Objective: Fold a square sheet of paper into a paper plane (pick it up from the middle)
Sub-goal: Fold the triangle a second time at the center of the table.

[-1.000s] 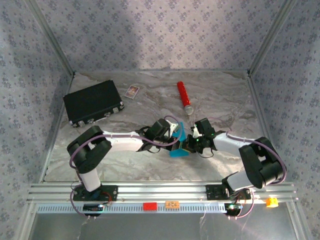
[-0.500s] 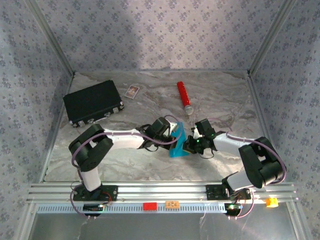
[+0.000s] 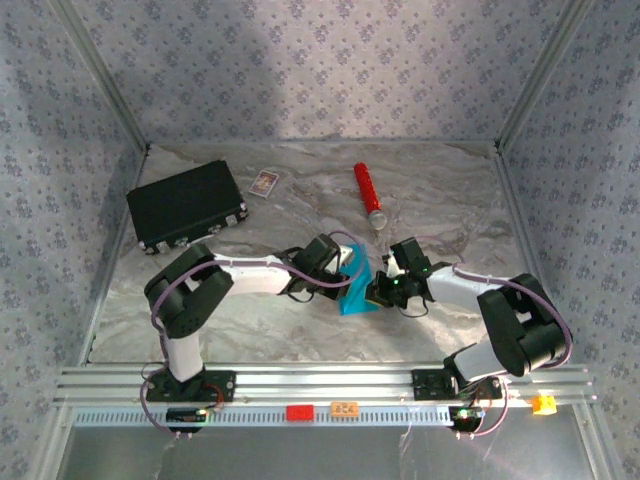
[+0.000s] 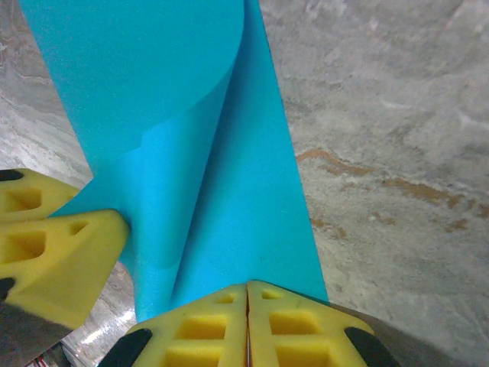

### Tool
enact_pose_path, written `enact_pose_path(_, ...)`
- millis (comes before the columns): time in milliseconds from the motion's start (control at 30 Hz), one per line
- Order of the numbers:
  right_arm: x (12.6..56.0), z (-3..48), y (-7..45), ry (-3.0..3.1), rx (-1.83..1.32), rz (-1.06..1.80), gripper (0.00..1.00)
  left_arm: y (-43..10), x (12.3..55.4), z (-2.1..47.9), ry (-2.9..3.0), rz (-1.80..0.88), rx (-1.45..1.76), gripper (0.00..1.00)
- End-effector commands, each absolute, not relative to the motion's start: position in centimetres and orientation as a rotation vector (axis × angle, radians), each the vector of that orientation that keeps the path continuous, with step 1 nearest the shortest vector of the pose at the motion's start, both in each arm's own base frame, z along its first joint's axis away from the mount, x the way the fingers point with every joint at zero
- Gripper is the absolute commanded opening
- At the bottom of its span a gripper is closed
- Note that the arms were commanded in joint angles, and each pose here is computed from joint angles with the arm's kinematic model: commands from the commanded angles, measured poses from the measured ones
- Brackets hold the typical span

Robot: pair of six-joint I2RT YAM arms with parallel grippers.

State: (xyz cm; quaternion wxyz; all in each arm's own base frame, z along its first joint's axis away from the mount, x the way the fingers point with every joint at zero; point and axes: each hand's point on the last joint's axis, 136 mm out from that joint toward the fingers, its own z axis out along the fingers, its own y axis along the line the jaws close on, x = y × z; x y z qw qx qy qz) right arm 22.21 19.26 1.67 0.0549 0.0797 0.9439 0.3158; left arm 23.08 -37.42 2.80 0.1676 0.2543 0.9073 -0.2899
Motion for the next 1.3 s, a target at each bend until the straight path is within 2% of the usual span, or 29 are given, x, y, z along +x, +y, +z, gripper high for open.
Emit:
enact_pose_path(0,21.2,0.4,18.1,2.930,0.266,0.881,0.10,-37.6,23.2,2.4,2.592,-0.820,0.755,0.00)
enact_pose_path(467,22.0,3.6,19.5,2.832,0.202,1.006,0.13,-37.9,20.4,2.1,2.673,-1.010,0.641,0.00)
enact_pose_path(633,21.5,2.6,19.6,2.862,0.224,1.020,0.12,-38.2,20.7,2.7,2.649,-1.020,0.616,0.00)
enact_pose_path(900,20.9,0.5,18.2,2.937,0.266,0.882,0.10,-38.4,21.7,4.2,2.602,-0.966,0.667,0.00)
enact_pose_path(1267,20.9,0.4,18.2,2.941,0.262,0.888,0.10,-38.3,22.5,4.2,2.584,-0.905,0.706,0.00)
